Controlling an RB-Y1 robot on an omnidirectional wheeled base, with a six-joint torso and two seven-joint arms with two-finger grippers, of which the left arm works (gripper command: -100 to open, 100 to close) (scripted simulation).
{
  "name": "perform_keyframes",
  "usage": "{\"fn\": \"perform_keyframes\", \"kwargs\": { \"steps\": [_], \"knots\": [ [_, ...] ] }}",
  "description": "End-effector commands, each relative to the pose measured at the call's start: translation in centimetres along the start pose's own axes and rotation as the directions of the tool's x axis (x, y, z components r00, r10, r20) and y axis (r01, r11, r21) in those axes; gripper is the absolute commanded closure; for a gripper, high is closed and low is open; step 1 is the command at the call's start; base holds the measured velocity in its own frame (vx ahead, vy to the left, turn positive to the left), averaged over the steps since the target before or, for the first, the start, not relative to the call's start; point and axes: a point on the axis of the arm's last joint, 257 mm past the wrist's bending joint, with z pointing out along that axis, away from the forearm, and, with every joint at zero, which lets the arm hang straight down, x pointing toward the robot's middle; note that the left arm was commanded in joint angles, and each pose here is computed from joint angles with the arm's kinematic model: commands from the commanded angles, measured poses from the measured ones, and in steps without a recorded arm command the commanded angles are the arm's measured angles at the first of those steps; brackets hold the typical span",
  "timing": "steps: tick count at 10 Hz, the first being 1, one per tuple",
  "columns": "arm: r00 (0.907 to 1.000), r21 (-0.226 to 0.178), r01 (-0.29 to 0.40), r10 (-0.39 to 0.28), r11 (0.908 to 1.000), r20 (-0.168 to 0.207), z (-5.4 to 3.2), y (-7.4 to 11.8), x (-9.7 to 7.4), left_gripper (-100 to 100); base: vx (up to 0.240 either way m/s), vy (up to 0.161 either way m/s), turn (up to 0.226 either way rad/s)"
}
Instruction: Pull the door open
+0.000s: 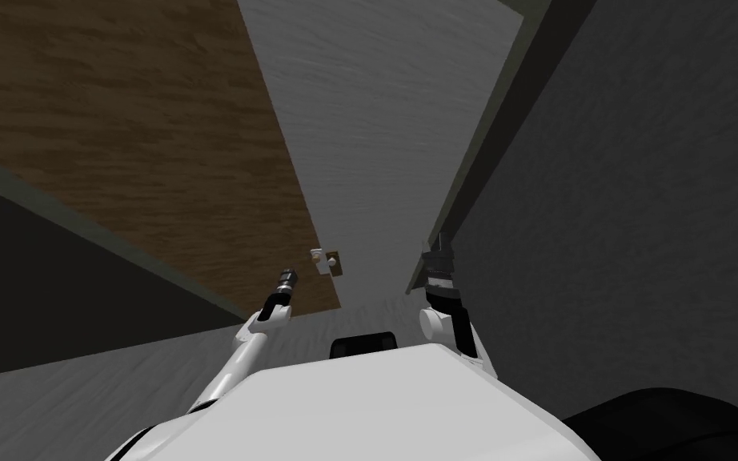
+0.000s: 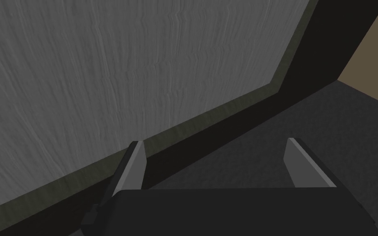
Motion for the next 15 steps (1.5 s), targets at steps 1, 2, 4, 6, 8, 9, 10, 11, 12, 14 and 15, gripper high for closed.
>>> {"fn": "perform_keyframes", "kwargs": {
  "steps": [1, 2, 4, 6, 8, 9, 10, 11, 12, 14, 15],
  "knots": [
    [1.0000, -0.005, -0.003, 0.003, 1.0000, 0.005, -0.38, 0.3, -0.4, -100, -0.192, 0.025, 0.030],
    [1.0000, -0.006, -0.002, 0.002, 1.0000, 0.003, -0.48, 0.4, -0.3, -100, -0.207, -0.014, 0.014],
    [1.0000, -0.004, 0.002, -0.002, 1.0000, -0.009, -0.56, 0.4, 0.4, -100, -0.191, -0.048, 0.003],
    [0.9993, 0.005, 0.013, -0.013, 0.9999, -0.036, -0.45, 0.0, 2.0, -100, -0.195, -0.040, -0.042],
    [0.9956, 0.035, 0.035, -0.032, 0.9988, -0.088, 0.22, -1.3, 5.6, -100, -0.114, -0.109, -0.178],
    [0.9970, 0.026, 0.028, -0.026, 0.9993, -0.073, -0.09, -0.8, 4.4, -100, -0.013, -0.060, -0.030],
    [0.9993, 0.009, 0.012, -0.012, 0.9999, -0.036, -0.64, 0.0, 1.7, -100, -0.054, 0.072, 0.240],
    [0.9999, 0.001, 0.003, -0.003, 1.0000, -0.015, -0.90, 0.3, 0.2, -100, -0.055, 0.117, 0.175],
    [1.0000, -0.006, -0.006, 0.006, 1.0000, 0.006, -1.18, 0.6, -1.3, -100, -0.020, 0.092, 0.125],
    [0.9984, -0.017, -0.024, 0.025, 0.9996, 0.051, -1.72, 0.9, -4.3, -100, 0.076, 0.094, 0.112],
    [0.9981, -0.017, -0.026, 0.027, 0.9995, 0.056, -1.73, 0.8, -4.7, -100, 0.171, 0.080, 0.046]
  ]
}}
